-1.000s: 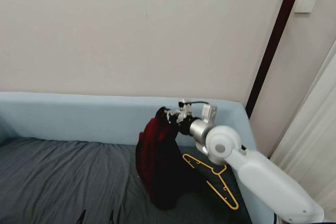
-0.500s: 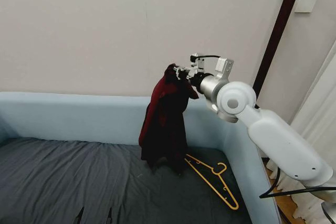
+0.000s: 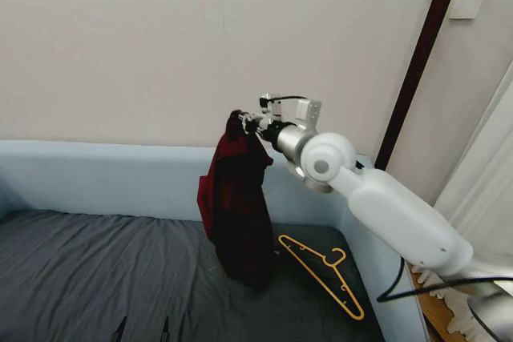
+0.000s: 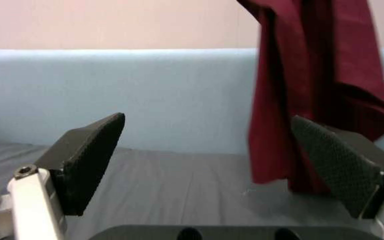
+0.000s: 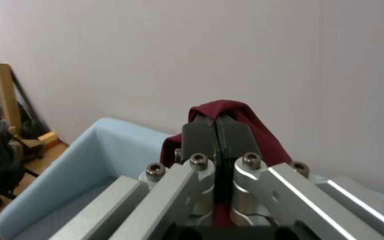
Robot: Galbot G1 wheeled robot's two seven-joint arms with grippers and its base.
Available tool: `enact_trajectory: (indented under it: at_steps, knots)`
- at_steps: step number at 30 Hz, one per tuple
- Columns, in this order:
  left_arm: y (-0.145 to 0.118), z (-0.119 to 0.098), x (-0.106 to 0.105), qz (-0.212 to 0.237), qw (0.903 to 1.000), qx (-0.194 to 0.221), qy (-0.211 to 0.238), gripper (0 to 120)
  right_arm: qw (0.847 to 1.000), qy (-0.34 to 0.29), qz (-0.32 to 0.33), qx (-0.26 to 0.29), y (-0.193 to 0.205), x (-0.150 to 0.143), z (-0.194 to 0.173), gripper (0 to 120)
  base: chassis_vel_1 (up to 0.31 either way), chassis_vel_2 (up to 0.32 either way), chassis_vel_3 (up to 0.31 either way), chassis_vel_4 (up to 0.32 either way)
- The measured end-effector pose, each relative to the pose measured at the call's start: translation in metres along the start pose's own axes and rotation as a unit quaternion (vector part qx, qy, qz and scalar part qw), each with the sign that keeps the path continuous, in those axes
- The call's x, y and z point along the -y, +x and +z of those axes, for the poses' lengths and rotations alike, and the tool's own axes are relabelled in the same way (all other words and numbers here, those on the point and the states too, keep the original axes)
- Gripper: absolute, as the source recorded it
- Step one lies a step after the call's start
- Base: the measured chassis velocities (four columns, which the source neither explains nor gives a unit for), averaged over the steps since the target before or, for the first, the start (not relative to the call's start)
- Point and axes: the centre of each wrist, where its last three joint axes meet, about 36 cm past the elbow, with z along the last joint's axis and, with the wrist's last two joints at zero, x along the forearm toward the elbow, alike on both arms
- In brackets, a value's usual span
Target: Pick up the clothes from the sofa and hang them on the clothes hanger.
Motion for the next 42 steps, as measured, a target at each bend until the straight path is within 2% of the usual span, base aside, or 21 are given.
enact_trajectory:
  at_steps: [5,7,9,11,12,14,16,17,20,21,24,27,30,35,39,42]
  knots:
    - [0.001,0.002,-0.002,-0.012,0.9999,-0.001,0.002,98,0.999,-0.003,-0.047,0.009,0.000,-0.036,-0.013,0,0.000,0.000,0.000,0.000]
    - [0.001,0.003,-0.002,-0.013,0.9999,-0.002,0.002,98,0.998,-0.005,-0.054,0.008,0.006,-0.040,-0.011,0,0.000,0.000,0.000,0.000]
    - [0.002,0.006,-0.001,-0.013,0.9999,-0.005,0.003,98,0.998,-0.012,-0.058,-0.004,0.021,-0.034,0.008,0,0.000,0.000,0.000,0.000]
    - [0.003,0.008,0.001,-0.011,0.9999,-0.009,0.004,98,0.998,-0.018,-0.051,-0.030,0.042,-0.014,0.043,0,0.000,0.000,0.000,0.000]
    - [0.003,0.008,0.001,-0.011,0.9999,-0.009,0.004,98,0.998,-0.018,-0.051,-0.030,0.042,-0.014,0.043,0,0.000,0.000,0.000,0.000]
    - [0.004,0.010,0.003,-0.008,0.9999,-0.013,0.003,98,0.997,-0.018,-0.032,-0.063,0.068,0.014,0.089,0,0.000,0.000,0.000,0.000]
    - [0.004,0.010,0.003,-0.007,0.9999,-0.014,0.003,98,0.997,-0.017,-0.028,-0.068,0.072,0.018,0.096,0,0.000,0.000,0.000,0.000]
    - [0.005,0.011,0.004,-0.005,0.9998,-0.017,0.003,98,0.995,-0.014,-0.001,-0.099,0.095,0.042,0.140,0,0.000,0.000,0.000,0.000]
    - [0.006,0.013,0.006,-0.001,0.9997,-0.026,0.002,98,0.984,-0.013,0.044,-0.173,0.148,0.076,0.237,0,0.000,0.000,0.000,0.000]
    - [0.006,0.013,0.006,-0.001,0.9997,-0.026,0.002,98,0.984,-0.013,0.044,-0.173,0.148,0.076,0.237,0,0.000,0.000,0.000,0.000]
    - [0.007,0.016,0.007,0.002,0.9995,-0.030,0.000,98,0.976,-0.007,0.065,-0.207,0.181,0.085,0.283,0,0.000,0.000,0.000,0.000]
    - [0.007,0.017,0.008,0.004,0.9995,-0.031,0.000,98,0.975,-0.018,0.068,-0.211,0.191,0.075,0.291,0,0.000,0.000,0.000,0.000]
    - [0.007,0.017,0.009,0.007,0.9995,-0.031,-0.001,98,0.976,-0.029,0.068,-0.206,0.194,0.064,0.283,0,0.000,0.000,0.000,0.000]
    - [0.007,0.016,0.008,0.010,0.9996,-0.027,-0.002,98,0.974,-0.054,0.091,-0.200,0.215,0.056,0.248,0,0.000,0.000,0.000,0.000]
    - [0.005,0.016,0.009,0.014,0.9996,-0.024,-0.001,98,0.970,-0.081,0.122,-0.196,0.254,0.061,0.205,0,0.000,0.000,0.000,0.000]
    - [0.003,0.017,0.012,0.017,0.9996,-0.023,0.000,98,0.968,-0.085,0.125,-0.199,0.271,0.054,0.178,0,0.000,0.000,0.000,0.000]
